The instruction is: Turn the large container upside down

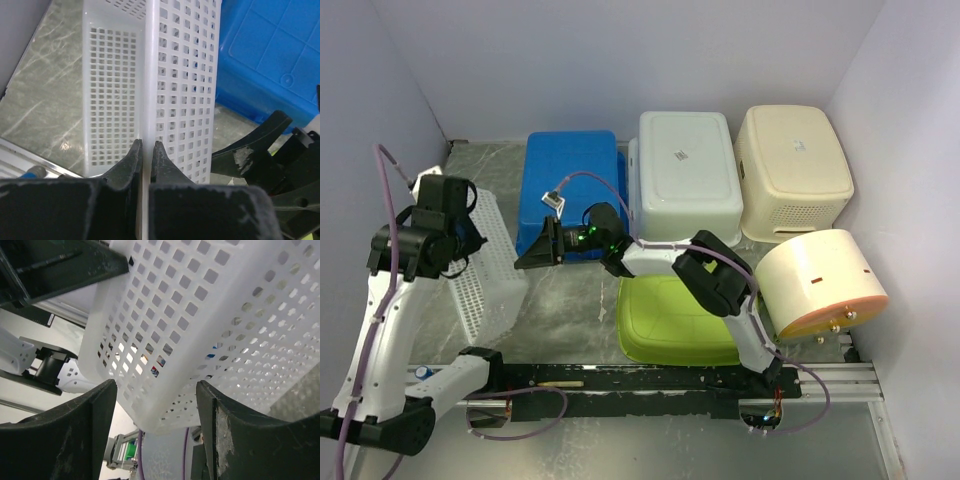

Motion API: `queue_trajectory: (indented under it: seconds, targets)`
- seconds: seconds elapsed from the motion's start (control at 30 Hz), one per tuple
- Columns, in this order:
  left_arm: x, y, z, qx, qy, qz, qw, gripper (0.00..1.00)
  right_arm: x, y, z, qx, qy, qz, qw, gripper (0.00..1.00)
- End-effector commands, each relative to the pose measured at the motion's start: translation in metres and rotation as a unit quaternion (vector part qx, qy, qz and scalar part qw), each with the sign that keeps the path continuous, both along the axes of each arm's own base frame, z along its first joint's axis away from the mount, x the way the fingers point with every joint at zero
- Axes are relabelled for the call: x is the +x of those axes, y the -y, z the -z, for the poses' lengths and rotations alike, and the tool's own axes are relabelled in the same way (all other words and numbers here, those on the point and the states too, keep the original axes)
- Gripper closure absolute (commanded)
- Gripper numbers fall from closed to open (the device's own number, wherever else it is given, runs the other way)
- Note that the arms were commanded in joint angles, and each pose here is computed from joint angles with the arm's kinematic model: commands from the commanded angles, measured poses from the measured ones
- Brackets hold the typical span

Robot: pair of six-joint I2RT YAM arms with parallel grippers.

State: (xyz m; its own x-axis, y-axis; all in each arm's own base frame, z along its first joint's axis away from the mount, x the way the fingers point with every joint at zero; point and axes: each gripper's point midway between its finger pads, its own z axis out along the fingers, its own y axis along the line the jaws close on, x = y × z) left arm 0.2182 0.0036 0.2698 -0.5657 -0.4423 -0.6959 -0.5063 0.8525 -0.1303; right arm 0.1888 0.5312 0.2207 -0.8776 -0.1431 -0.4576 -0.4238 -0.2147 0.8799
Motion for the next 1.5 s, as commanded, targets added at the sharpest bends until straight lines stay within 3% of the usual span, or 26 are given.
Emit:
queue_trajectory:
  seconds: [0.0,0.17,0.3,0.43,0.6,0.77,0.9,0.93,1.03,1.1,1.17,1.23,1.47]
  targets:
    - [0.061,0.015,-0.042,-0.026,0.09,0.072,0.993,0.93,-0.051,-0.009,-0.022,0.036,0.022,-0.077,0.996,0.35]
    - [0.069,0.002,-0.053,-0.044,0.096,0.086,0.991,0.93,-0.049,-0.009,-0.012,0.01,0.039,-0.065,0.997,0.35]
    - [0.061,-0.003,-0.034,-0.052,0.063,0.064,0.995,0.93,-0.04,-0.005,0.004,-0.025,0.047,-0.044,0.998,0.34]
    - [0.049,0.002,-0.011,-0.076,0.05,0.05,0.995,0.93,-0.012,0.018,0.034,-0.103,0.056,0.018,0.993,0.28]
    - [0.026,0.004,-0.005,-0.109,0.059,0.009,0.992,0.93,0.034,0.07,0.041,-0.172,0.102,0.12,0.972,0.22]
    - [-0.006,-0.015,0.008,-0.089,0.041,-0.062,0.993,0.93,0.055,0.118,0.022,-0.202,0.167,0.191,0.946,0.19]
    - [0.002,-0.004,0.018,-0.108,0.053,-0.032,0.992,0.91,0.053,0.14,0.011,-0.213,0.219,0.212,0.928,0.19]
    - [0.008,0.005,0.018,-0.123,0.058,-0.01,0.991,0.84,0.051,0.145,0.006,-0.209,0.239,0.216,0.923,0.18]
    - [0.023,0.023,0.016,-0.15,0.073,0.043,0.985,0.27,0.046,0.156,-0.011,-0.191,0.298,0.222,0.908,0.18]
    - [0.031,0.029,0.005,-0.148,0.078,0.075,0.983,0.07,0.039,0.164,-0.009,-0.188,0.339,0.214,0.897,0.18]
    - [0.037,0.03,-0.014,-0.142,0.096,0.093,0.981,0.0,0.024,0.164,-0.015,-0.16,0.392,0.18,0.888,0.18]
    - [0.044,0.034,-0.035,-0.141,0.126,0.112,0.976,0.01,0.003,0.158,-0.017,-0.141,0.462,0.132,0.866,0.18]
    - [0.052,0.02,-0.086,-0.077,0.115,0.13,0.982,0.0,-0.055,0.121,-0.027,-0.099,0.676,0.077,0.726,0.18]
